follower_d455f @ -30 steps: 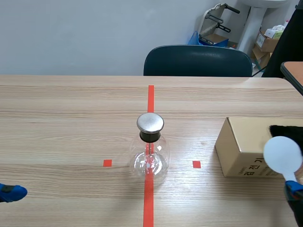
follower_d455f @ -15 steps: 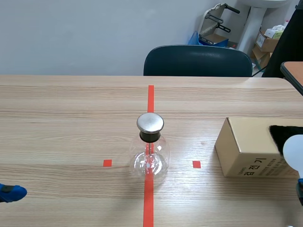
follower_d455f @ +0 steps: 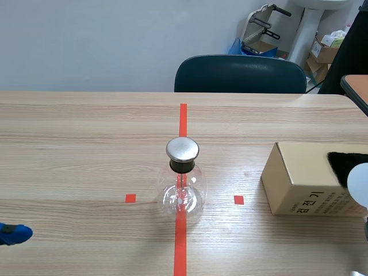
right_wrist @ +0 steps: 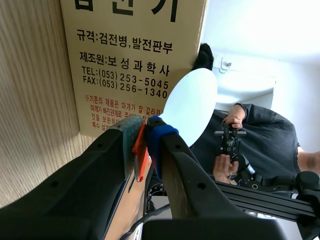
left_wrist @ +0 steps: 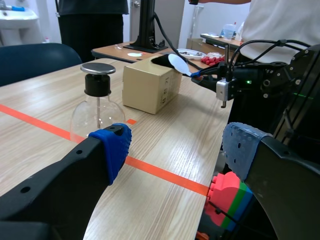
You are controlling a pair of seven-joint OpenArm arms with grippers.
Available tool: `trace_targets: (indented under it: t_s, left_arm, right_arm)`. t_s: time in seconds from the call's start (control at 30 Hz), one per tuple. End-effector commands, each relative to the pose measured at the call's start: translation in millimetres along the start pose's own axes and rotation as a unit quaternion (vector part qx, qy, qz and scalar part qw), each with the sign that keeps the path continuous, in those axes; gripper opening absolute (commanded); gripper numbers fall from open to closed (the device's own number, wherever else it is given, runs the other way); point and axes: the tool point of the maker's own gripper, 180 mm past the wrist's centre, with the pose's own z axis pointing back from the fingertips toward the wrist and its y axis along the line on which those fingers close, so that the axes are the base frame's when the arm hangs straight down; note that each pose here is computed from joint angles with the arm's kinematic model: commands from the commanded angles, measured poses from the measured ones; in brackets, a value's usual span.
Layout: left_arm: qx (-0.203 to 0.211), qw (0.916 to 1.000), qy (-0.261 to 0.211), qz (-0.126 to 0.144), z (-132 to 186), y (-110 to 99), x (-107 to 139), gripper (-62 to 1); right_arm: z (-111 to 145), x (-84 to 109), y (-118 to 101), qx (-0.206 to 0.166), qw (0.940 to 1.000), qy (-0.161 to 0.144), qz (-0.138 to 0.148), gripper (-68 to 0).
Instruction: Do the electroscope experiment
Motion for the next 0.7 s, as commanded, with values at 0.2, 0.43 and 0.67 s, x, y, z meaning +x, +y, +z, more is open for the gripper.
trace_targets:
  t_s: [0.2,0.43,0.67]
  left_arm:
    - [0.012,0.9997,-0.012,-0.020,-9.1,1.7,-1.5,-19.7]
    - [0.023,0.9977,0.047,-0.043,-28.9,15.7,-29.3,-24.3]
    - [0.046,0.9924,0.079,-0.082,-53.4,35.4,-46.5,-43.4]
  right_arm:
    - [-1.5,-4.8,-5.4,-0.006,0.9999,0.000,0.009,-65.6]
    - [-1.4,-4.8,-5.2,-0.006,0.9999,0.000,0.009,-65.6]
    - [-1.4,-4.6,-5.2,-0.006,0.9999,-0.001,0.009,-65.6]
